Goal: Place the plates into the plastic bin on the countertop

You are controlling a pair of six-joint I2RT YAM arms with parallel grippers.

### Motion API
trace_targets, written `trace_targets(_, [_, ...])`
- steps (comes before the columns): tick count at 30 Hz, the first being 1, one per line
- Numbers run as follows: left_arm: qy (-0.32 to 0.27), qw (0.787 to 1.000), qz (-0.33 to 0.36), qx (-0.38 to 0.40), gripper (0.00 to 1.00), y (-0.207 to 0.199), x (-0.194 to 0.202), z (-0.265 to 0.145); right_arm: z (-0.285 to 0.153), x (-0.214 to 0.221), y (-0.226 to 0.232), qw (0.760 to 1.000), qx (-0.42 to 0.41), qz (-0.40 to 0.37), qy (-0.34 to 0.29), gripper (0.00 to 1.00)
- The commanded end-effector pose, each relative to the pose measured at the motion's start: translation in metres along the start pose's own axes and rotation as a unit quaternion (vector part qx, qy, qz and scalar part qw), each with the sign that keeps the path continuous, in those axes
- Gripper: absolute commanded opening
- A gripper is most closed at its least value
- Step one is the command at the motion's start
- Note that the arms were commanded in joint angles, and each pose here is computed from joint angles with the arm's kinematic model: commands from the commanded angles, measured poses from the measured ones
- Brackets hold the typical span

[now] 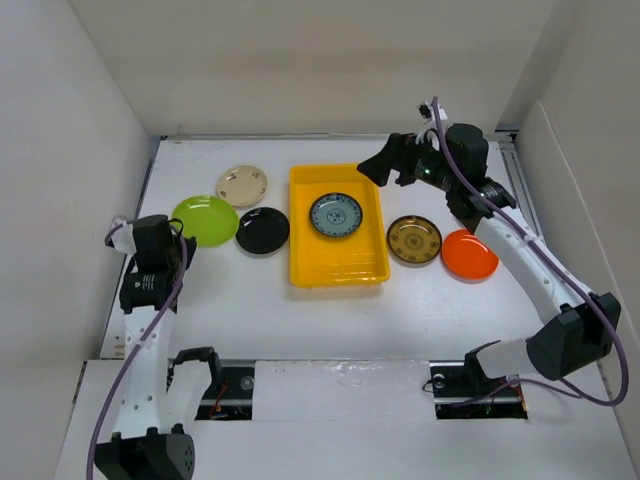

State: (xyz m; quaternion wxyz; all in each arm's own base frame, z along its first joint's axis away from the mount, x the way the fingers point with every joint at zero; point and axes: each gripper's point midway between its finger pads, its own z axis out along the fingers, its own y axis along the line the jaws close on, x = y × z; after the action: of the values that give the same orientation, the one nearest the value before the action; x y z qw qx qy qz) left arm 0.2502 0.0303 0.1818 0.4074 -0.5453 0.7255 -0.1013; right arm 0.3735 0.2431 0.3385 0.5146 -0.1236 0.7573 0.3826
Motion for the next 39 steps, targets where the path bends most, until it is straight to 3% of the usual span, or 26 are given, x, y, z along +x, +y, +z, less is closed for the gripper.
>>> trace_targets(1, [-0.007, 0.994, 0.050, 0.097, 0.00, -0.050, -0.014, -0.013, -0.017, -0.025, 0.002, 0.999, -0.006, -0.012, -0.041, 0.98])
trace_targets(4, [0.031, 0.973, 0.098, 0.205, 0.00, -0.101, -0.001, -0.001, -0.025, -0.026, -0.012, 0.999, 0.014, -0.006, -0.044, 0.98])
trace_targets(5, [0.085, 0.956, 0.112, 0.256, 0.00, -0.117, 0.020, -0.003, -0.026, -0.023, -0.021, 0.999, 0.026, -0.001, -0.041, 0.99])
trace_targets(6, [0.095, 0.950, 0.115, 0.273, 0.00, -0.127, 0.023, 0.000, -0.033, -0.023, -0.032, 0.998, 0.045, 0.004, -0.045, 0.99])
trace_targets(10, [0.128, 0.929, 0.180, 0.296, 0.00, -0.187, 0.072, 0.020, -0.060, -0.023, -0.078, 0.986, 0.148, 0.040, -0.064, 0.99])
trace_targets(11, [0.149, 0.918, 0.209, 0.302, 0.00, -0.199, 0.104, 0.013, -0.070, -0.026, -0.083, 0.982, 0.164, 0.045, -0.079, 0.99])
trace_targets(13, [0.147, 0.915, 0.226, 0.299, 0.00, -0.226, 0.116, 0.018, -0.086, -0.013, -0.108, 0.972, 0.210, 0.063, -0.082, 0.99])
trace_targets(14, [0.165, 0.915, 0.237, 0.282, 0.00, -0.225, 0.137, 0.038, -0.096, -0.013, -0.107, 0.970, 0.214, 0.066, -0.093, 0.99])
trace_targets(20, [0.218, 0.886, 0.281, 0.298, 0.00, -0.244, 0.209, 0.056, -0.142, 0.030, -0.144, 0.944, 0.303, 0.091, -0.093, 0.99])
trace_targets(22, [0.251, 0.879, 0.292, 0.280, 0.00, -0.232, 0.236, 0.074, -0.151, 0.038, -0.144, 0.942, 0.308, 0.093, -0.093, 0.99])
trace_targets(31, [0.270, 0.879, 0.302, 0.250, 0.00, -0.212, 0.263, 0.097, -0.165, 0.090, -0.136, 0.946, 0.298, 0.112, -0.054, 0.99])
trace_targets(32, [0.272, 0.879, 0.303, 0.247, 0.07, -0.210, 0.265, 0.100, -0.166, 0.091, -0.132, 0.949, 0.290, 0.110, -0.058, 0.99])
trace_targets(33, [0.287, 0.873, 0.303, 0.254, 0.29, -0.210, 0.269, 0.095, -0.166, 0.096, -0.127, 0.951, 0.283, 0.110, -0.050, 0.99])
trace_targets(36, [0.288, 0.866, 0.294, 0.283, 0.53, -0.222, 0.266, 0.076, -0.167, 0.121, -0.120, 0.953, 0.273, 0.125, -0.030, 0.99])
trace_targets(37, [0.280, 0.867, 0.295, 0.288, 0.99, -0.226, 0.264, 0.071, -0.166, 0.132, -0.118, 0.953, 0.271, 0.134, -0.018, 0.99])
trace_targets(39, [0.273, 0.869, 0.293, 0.291, 1.00, -0.233, 0.255, 0.060, -0.167, 0.156, -0.123, 0.943, 0.285, 0.174, -0.006, 0.99])
